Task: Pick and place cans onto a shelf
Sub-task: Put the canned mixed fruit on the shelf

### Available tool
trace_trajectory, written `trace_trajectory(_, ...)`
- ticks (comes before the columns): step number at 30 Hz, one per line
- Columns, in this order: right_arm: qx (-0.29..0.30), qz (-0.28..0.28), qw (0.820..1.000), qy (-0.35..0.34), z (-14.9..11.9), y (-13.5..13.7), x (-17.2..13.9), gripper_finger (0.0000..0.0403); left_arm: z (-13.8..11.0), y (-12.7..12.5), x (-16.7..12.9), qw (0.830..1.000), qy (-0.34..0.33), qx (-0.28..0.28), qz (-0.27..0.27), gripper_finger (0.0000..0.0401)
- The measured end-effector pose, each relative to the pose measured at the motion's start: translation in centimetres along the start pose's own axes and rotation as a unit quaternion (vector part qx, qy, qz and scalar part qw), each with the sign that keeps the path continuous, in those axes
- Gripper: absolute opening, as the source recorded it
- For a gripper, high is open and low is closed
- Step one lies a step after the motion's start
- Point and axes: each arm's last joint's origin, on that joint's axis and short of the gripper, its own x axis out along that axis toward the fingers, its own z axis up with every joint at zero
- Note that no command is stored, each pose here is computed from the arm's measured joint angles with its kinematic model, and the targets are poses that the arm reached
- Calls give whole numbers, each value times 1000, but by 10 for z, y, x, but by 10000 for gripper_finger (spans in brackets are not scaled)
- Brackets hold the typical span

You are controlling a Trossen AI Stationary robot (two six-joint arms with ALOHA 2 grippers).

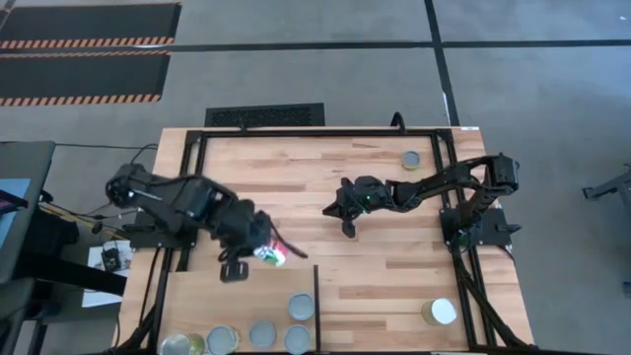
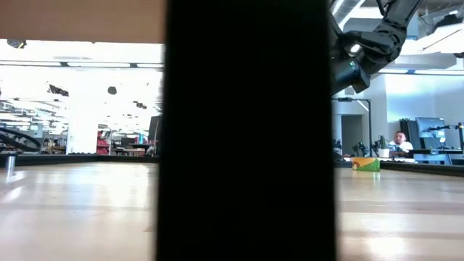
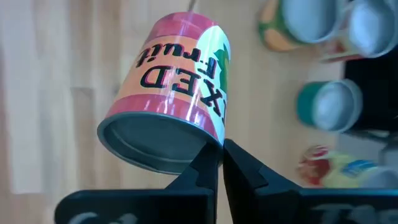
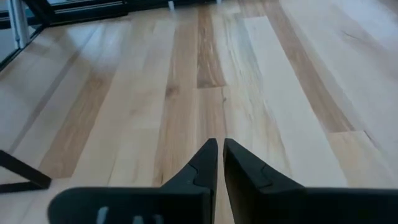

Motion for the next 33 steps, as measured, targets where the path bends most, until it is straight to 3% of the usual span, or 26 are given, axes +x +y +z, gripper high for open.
trace_trajectory(10, -1, -1, 1000, -3, 1, -1, 0, 49, -38, -58, 6, 996, 31, -79, -13, 0)
trace_trajectory(20, -2, -1, 1000, -3, 1, -1, 0, 49, -62, -83, 6, 982, 66, -174, -28, 0)
trace_trajectory(25, -6, -1, 1000, -3, 1, -1, 0, 49, -61, -87, 16, 976, 87, -196, -20, 0)
trace_trajectory(33, -12, 3, 1000, -3, 0, 2, 0, 49, -38, -88, 49, 965, 154, -211, -16, 0)
